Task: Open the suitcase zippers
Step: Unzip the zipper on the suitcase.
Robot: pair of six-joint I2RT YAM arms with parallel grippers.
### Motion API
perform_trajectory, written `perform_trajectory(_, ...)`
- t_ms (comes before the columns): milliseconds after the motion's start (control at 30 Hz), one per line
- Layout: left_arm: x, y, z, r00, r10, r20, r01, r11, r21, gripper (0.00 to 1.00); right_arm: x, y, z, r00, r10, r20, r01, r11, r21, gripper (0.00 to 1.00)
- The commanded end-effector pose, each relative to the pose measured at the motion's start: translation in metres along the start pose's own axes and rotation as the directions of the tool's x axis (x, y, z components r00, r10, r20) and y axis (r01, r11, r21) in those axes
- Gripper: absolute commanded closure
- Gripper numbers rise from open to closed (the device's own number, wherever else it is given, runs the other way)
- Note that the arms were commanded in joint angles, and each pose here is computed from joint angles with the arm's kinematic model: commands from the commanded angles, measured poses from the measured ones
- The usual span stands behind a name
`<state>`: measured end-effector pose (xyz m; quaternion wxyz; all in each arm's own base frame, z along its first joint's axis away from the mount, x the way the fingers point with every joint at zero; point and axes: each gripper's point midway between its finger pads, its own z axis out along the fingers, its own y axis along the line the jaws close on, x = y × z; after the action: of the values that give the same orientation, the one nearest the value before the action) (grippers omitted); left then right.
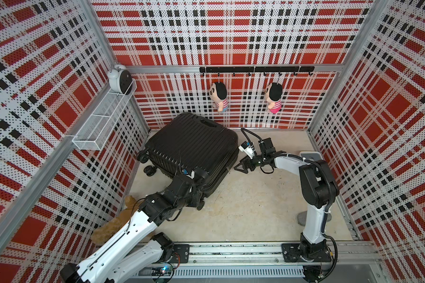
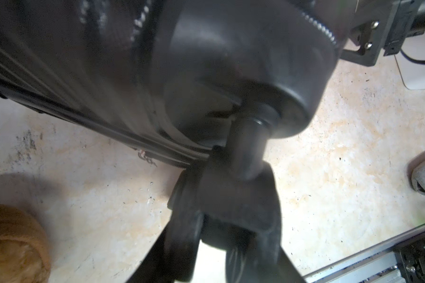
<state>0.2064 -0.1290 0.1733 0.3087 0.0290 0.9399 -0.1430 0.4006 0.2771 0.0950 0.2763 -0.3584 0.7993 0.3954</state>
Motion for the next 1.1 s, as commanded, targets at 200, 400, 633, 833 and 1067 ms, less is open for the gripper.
perform_trajectory(200,0.014,0.041,0.000,0.994,-0.108,-0.012,0.105,0.978,-0.179,1.00,-0.002,0.021,0.008,0.969,-0.235,0.076,0.201,0.929,0.311,0.19)
perform_trajectory(400,0.014,0.041,0.000,0.994,-0.111,-0.011,0.107,0.978,-0.180,1.00,-0.007,0.030,0.012,0.925,-0.376,0.054,0.298,0.806,0.512,0.19)
perform_trajectory(633,0.013,0.041,0.000,0.994,-0.109,-0.010,0.105,0.979,-0.177,1.00,-0.021,0.041,0.027,0.895,-0.439,0.075,0.310,0.735,0.603,0.26)
perform_trajectory(833,0.014,0.041,0.000,0.994,-0.110,-0.012,0.106,0.978,-0.178,1.00,-0.022,0.043,0.039,0.883,-0.467,0.055,0.315,0.674,0.668,0.33)
perform_trajectory(1067,0.014,0.041,0.000,0.994,-0.110,-0.012,0.106,0.979,-0.175,1.00,-0.025,0.038,0.036,0.880,-0.473,0.043,0.297,0.619,0.727,0.58)
